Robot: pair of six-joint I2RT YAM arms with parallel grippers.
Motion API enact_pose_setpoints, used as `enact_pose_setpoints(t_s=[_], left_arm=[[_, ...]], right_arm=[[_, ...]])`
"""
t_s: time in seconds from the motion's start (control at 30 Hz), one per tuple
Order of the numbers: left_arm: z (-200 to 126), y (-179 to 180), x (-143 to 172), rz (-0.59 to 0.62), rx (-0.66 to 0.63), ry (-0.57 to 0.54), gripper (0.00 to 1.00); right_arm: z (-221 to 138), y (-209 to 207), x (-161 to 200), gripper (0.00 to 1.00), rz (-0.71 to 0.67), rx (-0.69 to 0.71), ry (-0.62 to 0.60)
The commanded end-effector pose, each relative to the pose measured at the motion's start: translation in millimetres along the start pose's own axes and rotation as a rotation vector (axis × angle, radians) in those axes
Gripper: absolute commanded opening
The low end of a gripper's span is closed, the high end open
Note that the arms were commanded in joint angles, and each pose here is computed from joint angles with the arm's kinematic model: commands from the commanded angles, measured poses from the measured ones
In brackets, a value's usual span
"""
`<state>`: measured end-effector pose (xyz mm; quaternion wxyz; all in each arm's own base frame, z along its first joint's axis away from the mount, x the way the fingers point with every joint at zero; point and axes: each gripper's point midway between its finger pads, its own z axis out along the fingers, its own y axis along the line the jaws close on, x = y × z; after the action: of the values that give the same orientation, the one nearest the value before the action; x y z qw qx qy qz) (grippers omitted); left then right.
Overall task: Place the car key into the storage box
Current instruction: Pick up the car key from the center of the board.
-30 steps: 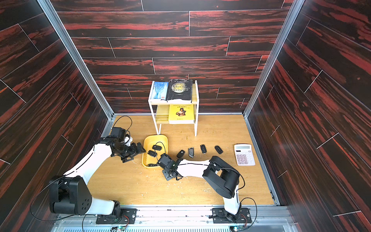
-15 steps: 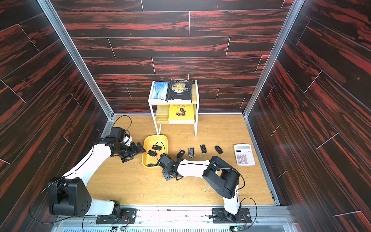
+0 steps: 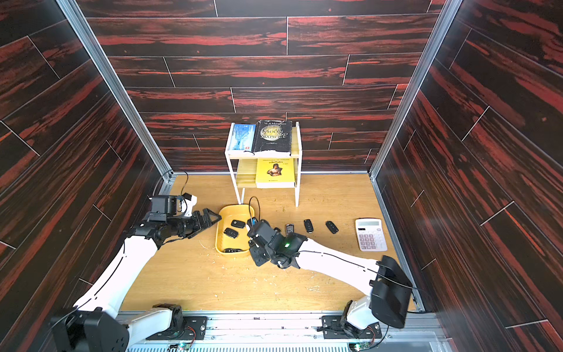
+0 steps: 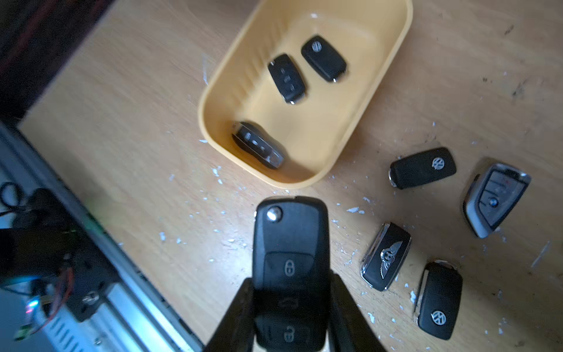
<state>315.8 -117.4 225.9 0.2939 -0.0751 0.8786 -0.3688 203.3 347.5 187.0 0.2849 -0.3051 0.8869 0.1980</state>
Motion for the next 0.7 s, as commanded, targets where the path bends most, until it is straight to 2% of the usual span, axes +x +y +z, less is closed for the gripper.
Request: enact_pose_setpoints(t_s=[0.0,0.13,0.23,0.3,0.37,0.47,0.57,0.67], left_arm=[[-11,-66,2,0.204,0.273,-0.06,0.96],[-32,-105,25,0.51,0.333,-0.197,1.0],[-54,-124,52,0.8,0.404,-0.32,1.0],[-62,-112,40,0.805,0.287,-0.45,1.0],[-62,-104,40,0.848,0.229,-0.447,1.0],[-57,-106,57,0.954,0.276,-0.387,1.0],[-56,-107,67,1.005,0.316,-0.399,1.0],[-54,-106,85,1.119,0.356,-0.371,0.99]], right_arm=[[-34,15,-22,0.1,-0.009,-0.077,-0.033],[-64,30,-51,0.1,0.028,-0.23,-0.09],[-81,30,-67,0.11,0.083,-0.357,-0.119],[-89,24,-75,0.11,0.11,-0.404,-0.134],[-92,18,-78,0.11,0.127,-0.428,-0.142],[-96,13,-80,0.11,0.152,-0.496,-0.146],[-97,14,-81,0.11,0.179,-0.6,-0.141],[-96,20,-82,0.11,0.21,-0.726,-0.131]])
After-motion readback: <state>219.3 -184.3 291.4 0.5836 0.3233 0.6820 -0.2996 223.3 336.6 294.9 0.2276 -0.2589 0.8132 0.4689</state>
